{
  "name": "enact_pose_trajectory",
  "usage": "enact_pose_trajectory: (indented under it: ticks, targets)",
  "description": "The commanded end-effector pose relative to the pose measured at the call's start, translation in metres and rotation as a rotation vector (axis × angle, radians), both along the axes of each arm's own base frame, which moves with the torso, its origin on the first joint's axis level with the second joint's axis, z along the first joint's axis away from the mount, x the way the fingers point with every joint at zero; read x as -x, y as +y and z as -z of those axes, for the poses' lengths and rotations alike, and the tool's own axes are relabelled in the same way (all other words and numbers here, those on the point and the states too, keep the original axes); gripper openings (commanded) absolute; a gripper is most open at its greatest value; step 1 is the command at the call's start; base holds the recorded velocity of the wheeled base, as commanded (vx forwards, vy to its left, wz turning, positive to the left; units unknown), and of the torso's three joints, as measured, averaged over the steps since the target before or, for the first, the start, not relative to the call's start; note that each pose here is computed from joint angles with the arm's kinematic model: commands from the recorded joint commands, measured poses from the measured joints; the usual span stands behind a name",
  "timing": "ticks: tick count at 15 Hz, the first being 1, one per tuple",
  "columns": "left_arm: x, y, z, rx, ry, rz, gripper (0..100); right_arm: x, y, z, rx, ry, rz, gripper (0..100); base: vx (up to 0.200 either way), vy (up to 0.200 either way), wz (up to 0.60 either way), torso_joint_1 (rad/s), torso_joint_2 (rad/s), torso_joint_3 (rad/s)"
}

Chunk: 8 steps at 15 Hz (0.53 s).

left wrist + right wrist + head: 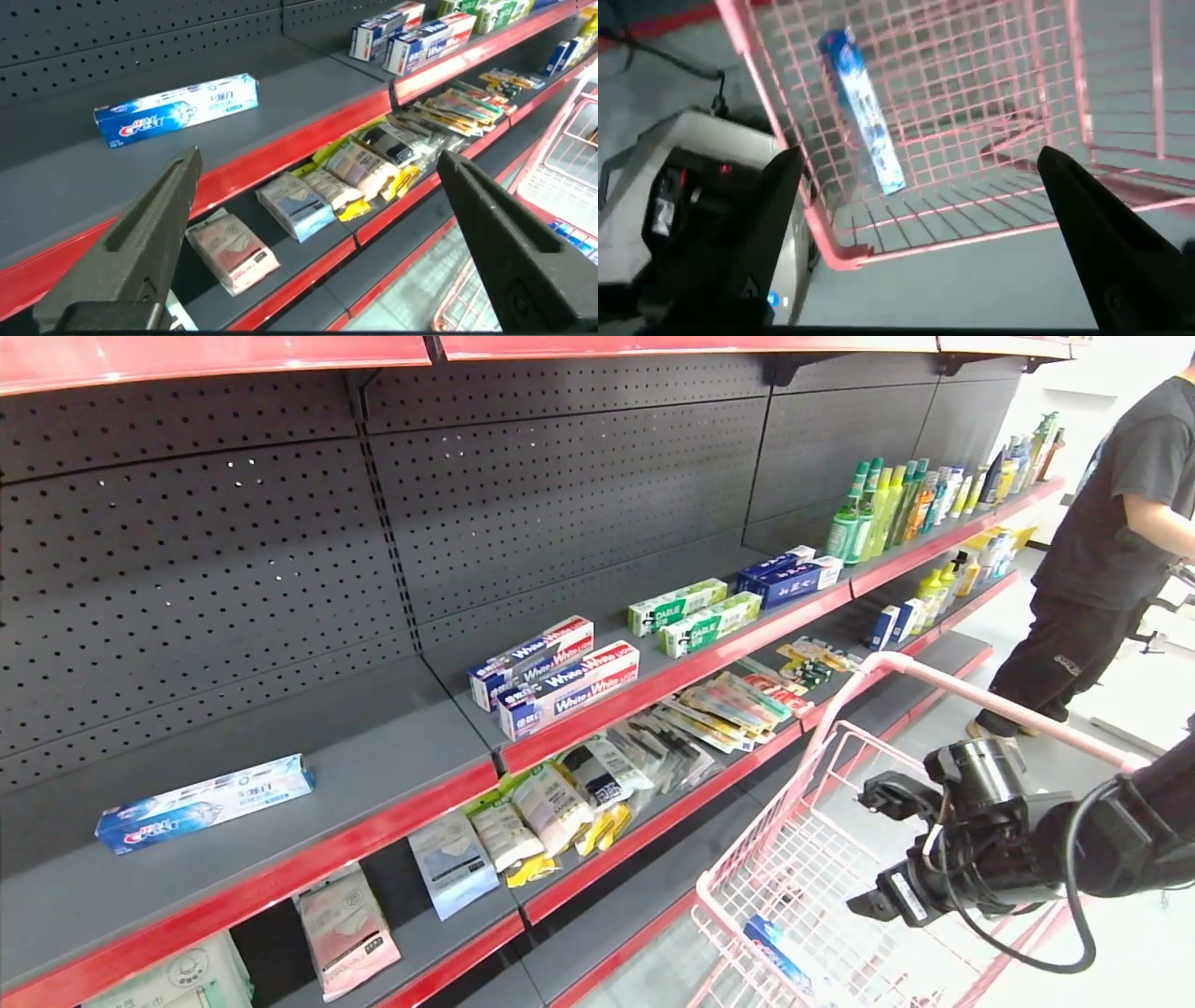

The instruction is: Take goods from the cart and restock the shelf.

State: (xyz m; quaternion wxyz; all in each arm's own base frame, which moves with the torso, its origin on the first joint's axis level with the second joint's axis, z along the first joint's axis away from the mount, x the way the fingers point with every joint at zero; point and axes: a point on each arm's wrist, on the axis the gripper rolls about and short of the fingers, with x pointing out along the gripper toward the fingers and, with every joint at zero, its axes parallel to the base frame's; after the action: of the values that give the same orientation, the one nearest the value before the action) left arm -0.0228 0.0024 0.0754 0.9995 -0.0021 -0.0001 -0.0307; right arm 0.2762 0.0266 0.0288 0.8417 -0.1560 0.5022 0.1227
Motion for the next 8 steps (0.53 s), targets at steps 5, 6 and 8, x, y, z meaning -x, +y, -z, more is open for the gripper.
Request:
enact_pose_trajectory:
  ticks: [5,6,8]
  targets:
    - [0.000,0.000,0.000,0.000,0.000,0.000,100,-0.007,0.002,0.051,0.014,0.094,-0.010,100,0.000,0.000,0.00,-0.100,0.23,0.121]
    - [0.000,0.000,0.000,0.000,0.000,0.000,100,-0.007,-0.003,0.056,0.025,0.106,-0.018,100,0.000,0.000,0.00,-0.129,0.27,0.154]
    - [0.000,0.000,0.000,0.000,0.000,0.000,100,-0.008,-0.009,0.060,0.024,0.116,-0.078,100,0.000,0.000,0.00,-0.141,0.30,0.164]
